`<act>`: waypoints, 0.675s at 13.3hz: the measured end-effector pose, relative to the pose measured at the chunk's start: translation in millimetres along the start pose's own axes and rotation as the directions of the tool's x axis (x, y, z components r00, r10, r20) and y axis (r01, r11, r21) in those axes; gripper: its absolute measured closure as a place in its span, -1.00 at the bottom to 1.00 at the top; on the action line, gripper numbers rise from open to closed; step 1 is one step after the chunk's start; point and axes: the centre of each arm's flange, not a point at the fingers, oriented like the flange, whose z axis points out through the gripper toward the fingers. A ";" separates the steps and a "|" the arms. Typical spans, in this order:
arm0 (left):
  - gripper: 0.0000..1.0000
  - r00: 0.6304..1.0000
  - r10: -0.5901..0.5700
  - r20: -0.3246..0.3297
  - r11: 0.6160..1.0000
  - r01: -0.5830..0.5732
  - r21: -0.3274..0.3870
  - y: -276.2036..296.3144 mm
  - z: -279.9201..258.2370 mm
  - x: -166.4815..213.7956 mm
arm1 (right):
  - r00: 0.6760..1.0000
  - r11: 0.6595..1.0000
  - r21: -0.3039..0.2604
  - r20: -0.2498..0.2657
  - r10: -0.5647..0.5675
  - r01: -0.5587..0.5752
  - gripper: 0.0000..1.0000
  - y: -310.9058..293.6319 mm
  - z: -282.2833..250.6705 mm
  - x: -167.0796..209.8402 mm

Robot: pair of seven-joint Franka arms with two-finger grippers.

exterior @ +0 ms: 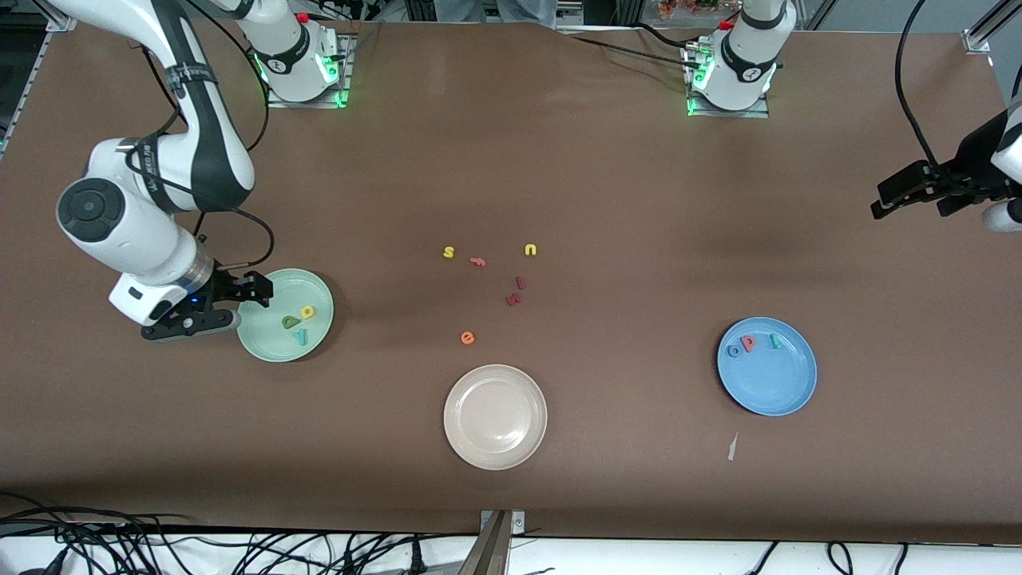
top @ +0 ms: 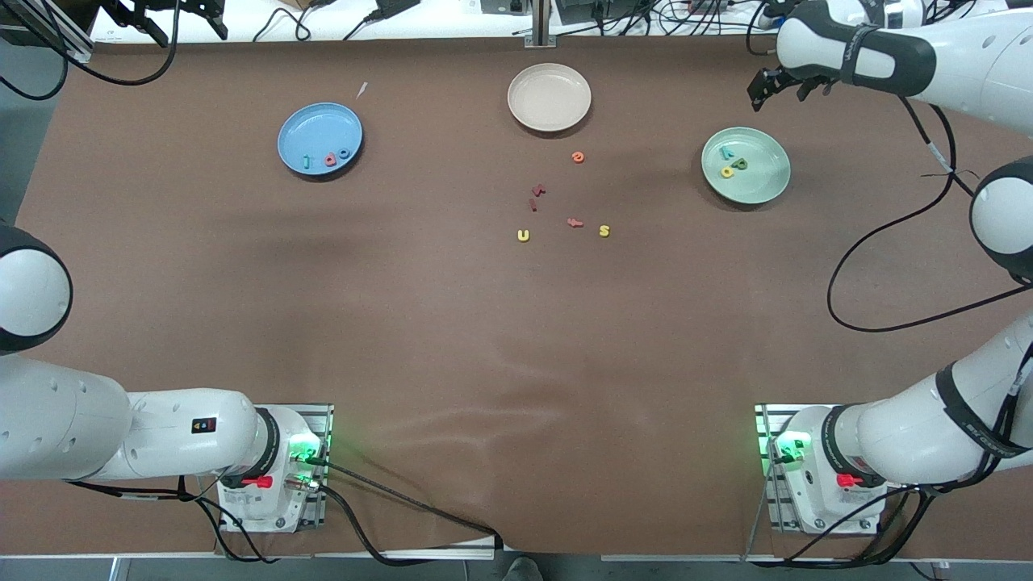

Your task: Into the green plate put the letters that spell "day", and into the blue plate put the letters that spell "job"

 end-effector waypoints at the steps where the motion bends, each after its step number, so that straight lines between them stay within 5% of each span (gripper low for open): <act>1: -1.00 0.999 0.003 0.038 1.000 -0.003 0.003 1.2 1.0 -6.0 | 1.000 1.000 0.006 0.008 0.007 -0.007 -1.00 0.6 -12.1 0.2; 4: -1.00 0.995 0.015 0.099 0.999 -0.018 0.032 4.0 -5.1 -18.3 | 0.999 0.999 0.038 0.040 0.026 -0.028 -1.00 2.4 -61.3 0.2; 9: -1.00 0.995 0.022 0.095 0.998 -0.028 0.063 0.4 -6.8 -17.8 | 0.996 0.996 0.063 0.075 0.051 -0.055 -1.00 15.0 -139.9 -13.0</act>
